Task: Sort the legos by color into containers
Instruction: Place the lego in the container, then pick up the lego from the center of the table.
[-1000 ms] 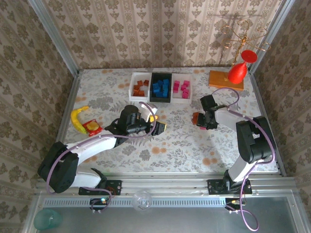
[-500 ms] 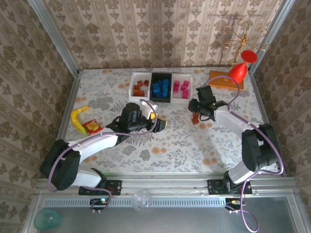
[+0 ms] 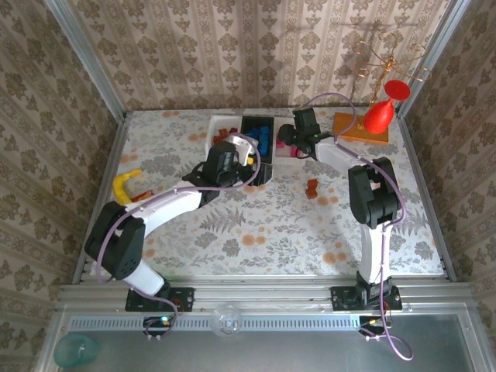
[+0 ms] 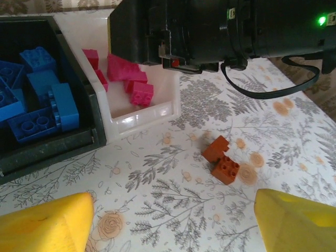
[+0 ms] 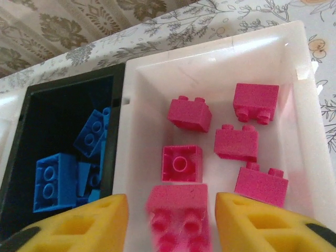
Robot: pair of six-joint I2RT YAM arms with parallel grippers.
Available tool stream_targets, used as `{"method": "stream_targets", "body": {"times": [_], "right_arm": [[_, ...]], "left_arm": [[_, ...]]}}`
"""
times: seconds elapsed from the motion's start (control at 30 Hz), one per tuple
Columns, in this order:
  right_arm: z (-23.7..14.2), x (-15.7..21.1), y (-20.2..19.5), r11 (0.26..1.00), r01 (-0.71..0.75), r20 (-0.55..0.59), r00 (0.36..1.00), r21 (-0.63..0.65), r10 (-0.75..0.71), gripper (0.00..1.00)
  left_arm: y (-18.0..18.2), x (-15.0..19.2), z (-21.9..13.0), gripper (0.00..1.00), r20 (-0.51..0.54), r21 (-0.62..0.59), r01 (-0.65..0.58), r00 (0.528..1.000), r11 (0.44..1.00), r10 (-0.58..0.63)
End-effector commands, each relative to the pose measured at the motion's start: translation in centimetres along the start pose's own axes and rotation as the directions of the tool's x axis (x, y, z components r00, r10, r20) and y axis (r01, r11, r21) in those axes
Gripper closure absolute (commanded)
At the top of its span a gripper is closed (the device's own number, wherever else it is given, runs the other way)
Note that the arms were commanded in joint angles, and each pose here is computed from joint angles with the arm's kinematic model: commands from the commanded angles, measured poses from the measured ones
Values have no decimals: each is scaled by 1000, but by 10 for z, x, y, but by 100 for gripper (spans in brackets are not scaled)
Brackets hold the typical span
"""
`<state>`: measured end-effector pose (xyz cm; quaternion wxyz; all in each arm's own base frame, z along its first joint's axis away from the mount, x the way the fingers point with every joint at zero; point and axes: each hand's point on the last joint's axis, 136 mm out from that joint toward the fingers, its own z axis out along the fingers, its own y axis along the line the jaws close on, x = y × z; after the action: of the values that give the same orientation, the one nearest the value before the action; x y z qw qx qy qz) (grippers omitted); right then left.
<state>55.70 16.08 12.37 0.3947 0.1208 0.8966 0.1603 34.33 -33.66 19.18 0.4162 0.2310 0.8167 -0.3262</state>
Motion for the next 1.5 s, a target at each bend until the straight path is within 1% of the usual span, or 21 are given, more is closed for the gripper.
{"method": "stream_targets", "body": {"times": [0.0,0.07,0.13,0.23,0.33,0.47,0.57,0.73,0.83,0.93,1.0,1.2,1.23,1.37,1.47], "right_arm": [[-9,-17,-1,999,-34,1,999,-21,34,46],[-25,-19,-2,999,-27,16,999,-29,28,42],[-43,-13,-7,999,-20,10,1000,-27,20,39],[-65,18,-21,1000,-21,-50,999,-14,20,34],[-83,63,-48,999,2,-148,989,50,6,32],[-106,109,-79,988,79,-263,964,131,-42,28],[-109,125,-96,971,144,-312,947,190,-79,26],[-93,130,-108,947,216,-378,919,238,-115,25],[-79,131,-109,939,249,-422,897,237,-131,28],[-68,134,-108,936,265,-455,880,230,-137,32],[-64,136,-109,933,276,-473,870,232,-140,36],[-57,135,-107,929,295,-490,858,222,-156,52],[-61,139,-109,926,304,-510,846,225,-154,53],[-66,139,-104,924,320,-518,838,209,-173,61],[-73,131,-79,936,321,-484,848,144,-216,64]], "left_arm": [[5,-6,7,19,-8,-28,34,999,999,-34],[5,-8,9,19,-6,-28,32,999,999,-32],[4,-6,8,19,-11,-29,19,1000,999,-19],[0,2,1,19,-28,-10,-12,1000,1000,12],[-6,20,-12,19,-58,40,-49,997,998,51],[-14,43,-34,19,-72,107,-69,994,992,77],[-17,57,-43,19,-70,136,-88,993,987,98],[-26,73,-45,19,-55,207,-95,993,974,108],[-32,79,-45,20,-60,247,-95,992,964,114],[-33,80,-47,20,-52,253,-101,992,962,118],[-32,80,-48,20,-48,247,-105,992,963,120],[-28,81,-50,20,-44,233,-113,991,966,126],[-27,81,-50,20,-43,229,-112,991,967,125],[-19,79,-53,20,-37,194,-100,993,976,109],[-2,74,-57,20,-21,135,-54,998,989,57]]}}
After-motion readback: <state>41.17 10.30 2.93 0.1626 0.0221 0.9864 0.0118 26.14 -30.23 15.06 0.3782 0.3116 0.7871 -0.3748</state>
